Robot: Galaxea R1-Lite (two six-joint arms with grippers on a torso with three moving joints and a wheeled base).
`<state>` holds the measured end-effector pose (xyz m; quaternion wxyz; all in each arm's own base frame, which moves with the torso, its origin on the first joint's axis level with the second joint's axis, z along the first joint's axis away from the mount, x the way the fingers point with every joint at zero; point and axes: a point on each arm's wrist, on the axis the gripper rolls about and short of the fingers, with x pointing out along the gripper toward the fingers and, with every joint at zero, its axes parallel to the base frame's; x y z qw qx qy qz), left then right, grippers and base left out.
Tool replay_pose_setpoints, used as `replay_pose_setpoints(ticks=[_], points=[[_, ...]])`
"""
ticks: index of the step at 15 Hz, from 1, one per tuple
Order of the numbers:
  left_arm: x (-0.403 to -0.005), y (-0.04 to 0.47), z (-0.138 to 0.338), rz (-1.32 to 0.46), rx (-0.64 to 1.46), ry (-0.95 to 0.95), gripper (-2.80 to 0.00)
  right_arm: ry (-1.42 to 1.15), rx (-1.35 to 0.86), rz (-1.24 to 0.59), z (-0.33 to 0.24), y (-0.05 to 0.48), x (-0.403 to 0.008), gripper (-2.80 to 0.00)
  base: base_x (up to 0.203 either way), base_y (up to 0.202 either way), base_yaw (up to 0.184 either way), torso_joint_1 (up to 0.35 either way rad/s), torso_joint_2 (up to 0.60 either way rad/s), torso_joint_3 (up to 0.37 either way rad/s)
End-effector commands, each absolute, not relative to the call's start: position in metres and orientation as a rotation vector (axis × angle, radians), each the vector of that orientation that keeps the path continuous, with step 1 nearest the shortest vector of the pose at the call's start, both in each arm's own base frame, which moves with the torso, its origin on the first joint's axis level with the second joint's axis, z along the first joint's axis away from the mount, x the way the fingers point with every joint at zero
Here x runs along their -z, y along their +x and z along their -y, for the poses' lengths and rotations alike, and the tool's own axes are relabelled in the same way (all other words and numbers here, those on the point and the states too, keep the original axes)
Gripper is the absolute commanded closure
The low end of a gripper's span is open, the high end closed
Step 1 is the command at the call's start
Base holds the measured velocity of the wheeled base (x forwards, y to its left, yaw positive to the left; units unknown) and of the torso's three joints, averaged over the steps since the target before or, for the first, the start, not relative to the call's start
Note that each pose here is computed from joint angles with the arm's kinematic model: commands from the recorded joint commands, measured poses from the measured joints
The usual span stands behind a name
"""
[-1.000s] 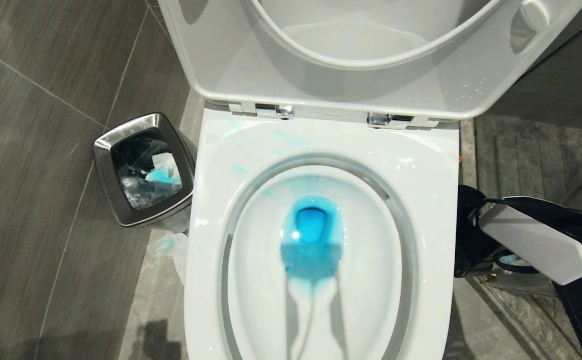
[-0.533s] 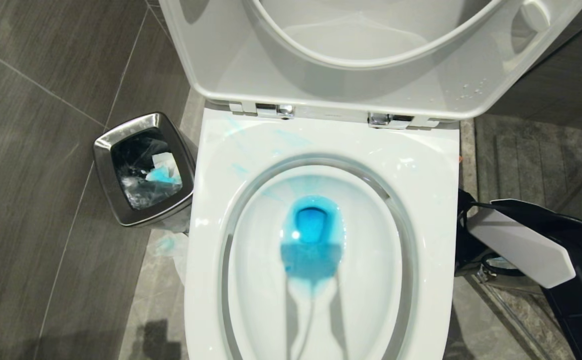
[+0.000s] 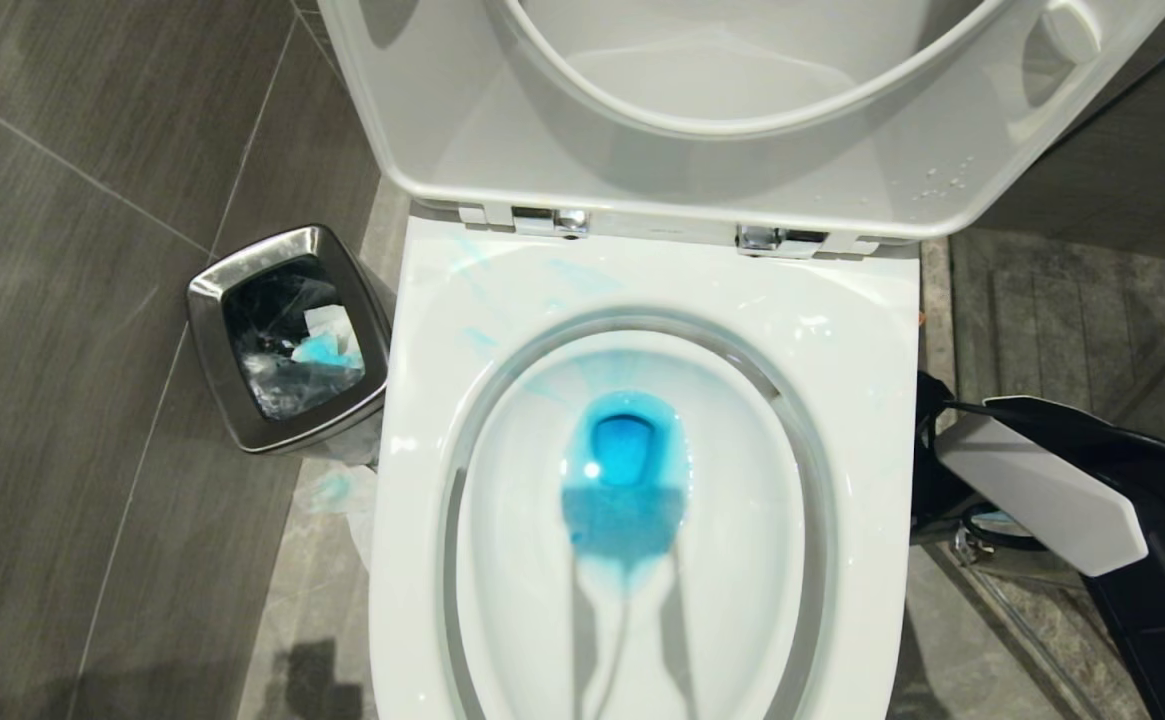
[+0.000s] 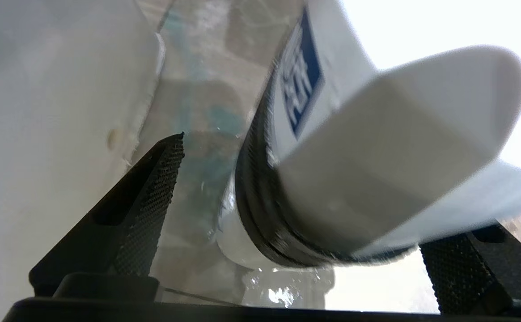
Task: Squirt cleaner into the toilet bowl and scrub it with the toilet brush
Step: Pour in the cleaning agent
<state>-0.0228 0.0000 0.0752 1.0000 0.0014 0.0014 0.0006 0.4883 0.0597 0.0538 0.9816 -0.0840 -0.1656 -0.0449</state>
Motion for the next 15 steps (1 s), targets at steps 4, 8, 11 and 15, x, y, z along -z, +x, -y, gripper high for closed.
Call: replay_pose_setpoints(ticks=[4,8,11,15], points=[[-0.075,-0.023,0.000,-0.005,-0.002,0.003,0.00,-0.170,0.102,0.345,-0.056,0.491,-0.052,-2.80,0.000,0.000,0.000,0.000,0.00,0.000],[-0.075,-0.023,0.000,-0.005,-0.002,0.003,0.00,-0.173,0.105,0.340,-0.054,0.493,-0.047,-2.80,0.000,0.000,0.000,0.000,0.00,0.000],[-0.075,-0.023,0.000,-0.005,-0.002,0.003,0.00,-0.179,0.106,0.340,-0.054,0.493,-0.047,-2.80,0.000,0.000,0.000,0.000,0.00,0.000],[-0.075,-0.023,0.000,-0.005,-0.002,0.003,0.00,-0.183,0.105,0.351,-0.055,0.497,-0.045,-2.80,0.000,0.000,0.000,0.000,0.00,0.000]])
